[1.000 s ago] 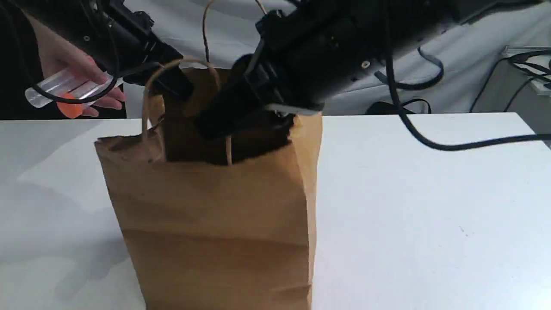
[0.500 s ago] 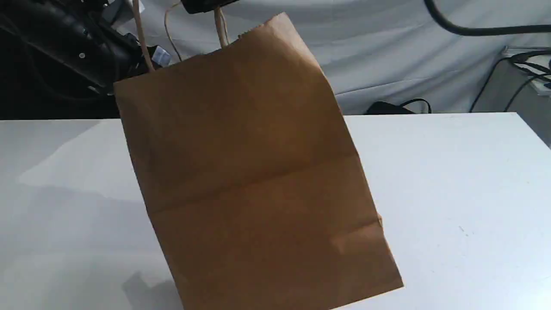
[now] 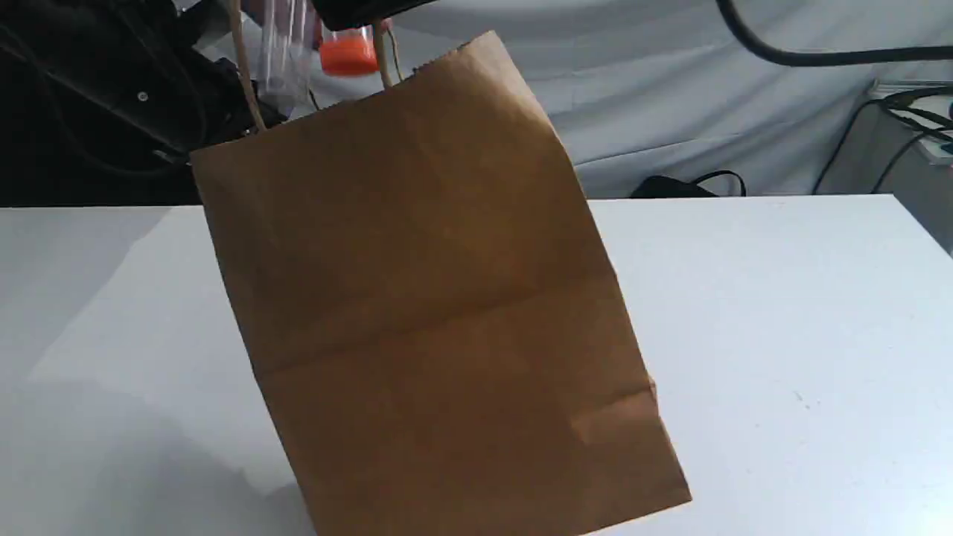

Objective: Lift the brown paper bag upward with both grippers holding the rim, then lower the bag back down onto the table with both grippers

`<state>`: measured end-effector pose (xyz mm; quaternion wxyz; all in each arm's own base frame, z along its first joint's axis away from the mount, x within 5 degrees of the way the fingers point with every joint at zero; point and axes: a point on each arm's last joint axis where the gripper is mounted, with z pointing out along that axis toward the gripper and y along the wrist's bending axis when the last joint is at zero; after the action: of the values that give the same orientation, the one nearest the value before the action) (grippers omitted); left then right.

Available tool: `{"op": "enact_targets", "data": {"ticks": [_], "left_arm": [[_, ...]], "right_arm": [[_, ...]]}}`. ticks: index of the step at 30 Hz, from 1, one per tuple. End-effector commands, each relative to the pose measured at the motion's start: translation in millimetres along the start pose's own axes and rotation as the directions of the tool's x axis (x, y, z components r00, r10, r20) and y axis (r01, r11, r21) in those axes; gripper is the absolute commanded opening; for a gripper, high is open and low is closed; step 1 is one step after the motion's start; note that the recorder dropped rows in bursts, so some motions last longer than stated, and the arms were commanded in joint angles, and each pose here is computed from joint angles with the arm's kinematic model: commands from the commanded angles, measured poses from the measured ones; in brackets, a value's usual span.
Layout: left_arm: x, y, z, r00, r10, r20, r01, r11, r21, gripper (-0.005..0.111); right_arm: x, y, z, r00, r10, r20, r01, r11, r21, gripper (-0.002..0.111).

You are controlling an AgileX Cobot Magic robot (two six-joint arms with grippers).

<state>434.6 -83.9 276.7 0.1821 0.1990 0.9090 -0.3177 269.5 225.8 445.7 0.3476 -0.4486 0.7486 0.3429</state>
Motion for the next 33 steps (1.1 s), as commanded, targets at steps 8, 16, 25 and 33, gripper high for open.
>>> {"op": "enact_targets", "data": {"ticks": [8, 16, 25, 33], "left_arm": [[-0.9, -0.6, -1.8, 1.000, -0.010, 0.011, 0.010, 1.000, 0.002, 0.000], [-13.2, -10.7, -16.8, 0.997, 0.034, 0.067, -0.034, 0.999, -0.007, 0.000], [-41.3, -35.2, -52.7, 0.972, 0.146, 0.186, -0.134, 0.988, -0.073, 0.000], [-39.8, -35.4, -48.4, 0.972, 0.208, 0.109, -0.185, 0.965, -0.188, 0.000]], "right_arm": [[-4.2, -3.4, -4.3, 0.999, -0.008, 0.039, 0.007, 0.999, 0.043, 0.000], [-1.8, -9.4, -4.7, 0.999, -0.045, 0.008, 0.044, 0.993, 0.110, 0.000], [-1.9, -5.9, -10.7, 0.997, -0.059, 0.052, 0.051, 0.989, 0.140, 0.000], [33.8, -6.1, -18.4, 0.976, -0.019, 0.216, -0.047, 0.955, 0.294, 0.000]]}}
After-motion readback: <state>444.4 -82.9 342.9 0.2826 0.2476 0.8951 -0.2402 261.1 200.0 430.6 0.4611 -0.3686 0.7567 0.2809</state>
